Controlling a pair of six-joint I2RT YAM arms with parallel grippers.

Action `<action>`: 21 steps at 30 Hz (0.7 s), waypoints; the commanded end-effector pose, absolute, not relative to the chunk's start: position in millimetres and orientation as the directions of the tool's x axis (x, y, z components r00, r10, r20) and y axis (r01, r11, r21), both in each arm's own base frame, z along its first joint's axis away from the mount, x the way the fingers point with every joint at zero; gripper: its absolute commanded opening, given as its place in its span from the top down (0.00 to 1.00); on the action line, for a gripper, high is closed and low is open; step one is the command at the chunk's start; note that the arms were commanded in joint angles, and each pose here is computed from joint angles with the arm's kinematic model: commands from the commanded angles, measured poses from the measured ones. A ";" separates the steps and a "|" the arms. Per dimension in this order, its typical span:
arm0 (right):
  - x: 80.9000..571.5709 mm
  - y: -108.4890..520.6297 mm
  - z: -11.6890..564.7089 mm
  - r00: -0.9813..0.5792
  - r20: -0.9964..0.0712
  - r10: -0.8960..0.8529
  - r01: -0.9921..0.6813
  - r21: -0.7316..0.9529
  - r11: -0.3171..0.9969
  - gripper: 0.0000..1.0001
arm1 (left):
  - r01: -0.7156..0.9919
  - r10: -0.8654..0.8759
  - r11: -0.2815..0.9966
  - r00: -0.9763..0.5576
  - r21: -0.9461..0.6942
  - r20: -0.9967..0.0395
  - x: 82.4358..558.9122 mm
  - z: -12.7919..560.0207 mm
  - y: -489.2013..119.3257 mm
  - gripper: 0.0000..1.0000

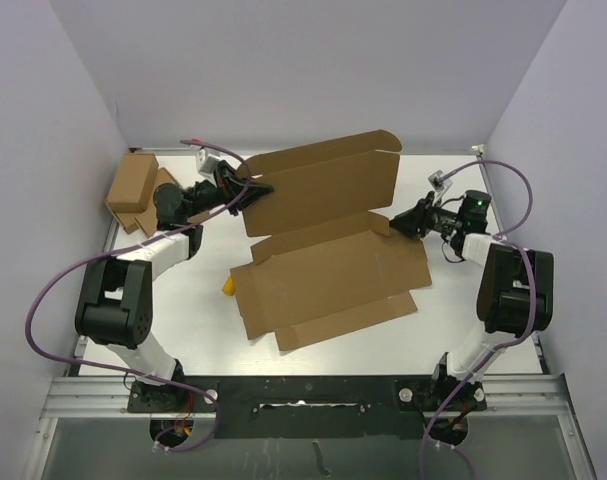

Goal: Fold the paper box

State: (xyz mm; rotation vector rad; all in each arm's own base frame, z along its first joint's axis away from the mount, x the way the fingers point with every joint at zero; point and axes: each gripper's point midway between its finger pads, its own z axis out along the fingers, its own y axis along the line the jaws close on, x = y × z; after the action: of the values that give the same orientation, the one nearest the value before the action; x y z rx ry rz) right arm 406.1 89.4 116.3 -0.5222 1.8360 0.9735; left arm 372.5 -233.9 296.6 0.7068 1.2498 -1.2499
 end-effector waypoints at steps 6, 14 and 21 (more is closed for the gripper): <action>387.1 48.2 226.2 -0.322 -0.946 0.022 -0.799 0.284 0.530 0.40 | 0.989 -0.342 0.145 0.041 -0.010 -0.939 330.4 374.6 -225.2 1.00; 358.1 45.8 247.1 -0.233 -0.973 0.003 -0.882 0.212 0.421 0.34 | 0.993 -0.380 0.115 0.070 0.028 -0.922 313.8 405.7 -223.7 1.00; 353.2 58.1 241.5 -0.252 -0.968 0.025 -0.898 0.243 0.368 0.37 | 0.992 -0.379 0.109 0.094 0.057 -0.920 300.1 416.9 -222.0 1.00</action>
State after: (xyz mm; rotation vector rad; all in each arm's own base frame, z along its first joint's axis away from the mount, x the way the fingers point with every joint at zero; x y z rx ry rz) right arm 363.5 42.3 229.9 -0.7678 1.6457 1.0132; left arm 330.8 -228.4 363.9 0.8090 1.0937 -1.3324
